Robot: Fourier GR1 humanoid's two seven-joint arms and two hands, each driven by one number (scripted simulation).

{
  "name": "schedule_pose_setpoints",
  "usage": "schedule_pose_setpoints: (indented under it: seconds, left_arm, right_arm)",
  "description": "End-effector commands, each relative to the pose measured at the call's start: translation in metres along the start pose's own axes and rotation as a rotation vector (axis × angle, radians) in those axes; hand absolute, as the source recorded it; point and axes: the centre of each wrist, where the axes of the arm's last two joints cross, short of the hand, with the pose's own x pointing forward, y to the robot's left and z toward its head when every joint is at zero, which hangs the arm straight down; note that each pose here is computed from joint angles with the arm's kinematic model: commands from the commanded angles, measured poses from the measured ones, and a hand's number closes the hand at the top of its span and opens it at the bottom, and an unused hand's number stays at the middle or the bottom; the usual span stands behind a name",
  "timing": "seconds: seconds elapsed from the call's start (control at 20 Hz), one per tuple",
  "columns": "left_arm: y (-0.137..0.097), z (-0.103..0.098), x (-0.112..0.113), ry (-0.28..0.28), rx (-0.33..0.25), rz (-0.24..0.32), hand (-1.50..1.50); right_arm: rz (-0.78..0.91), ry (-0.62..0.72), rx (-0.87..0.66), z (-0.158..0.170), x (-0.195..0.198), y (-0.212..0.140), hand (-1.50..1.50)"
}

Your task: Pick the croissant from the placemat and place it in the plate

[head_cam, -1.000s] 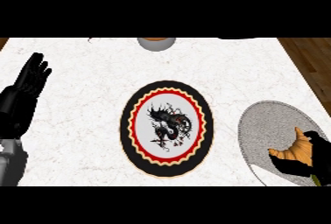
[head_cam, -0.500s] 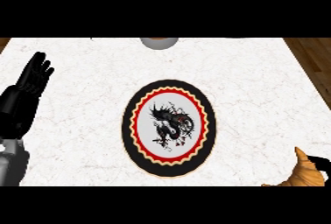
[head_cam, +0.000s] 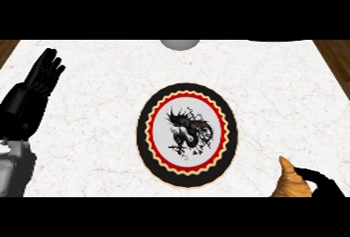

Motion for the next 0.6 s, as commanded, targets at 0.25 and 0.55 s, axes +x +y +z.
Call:
schedule_pose_setpoints:
  seconds: [0.25, 0.55]
  left_arm:
    - [-0.012, -0.01, 0.0, -0.007, -0.032, -0.008, 0.0]
    - [-0.024, -0.012, -0.012, -0.021, -0.032, 0.013, 0.0]
  right_arm:
    - [-0.084, -0.071, -0.065, -0.006, 0.084, -0.018, 1.5]
    - [-0.121, -0.093, 0.015, -0.04, 0.151, 0.038, 1.5]
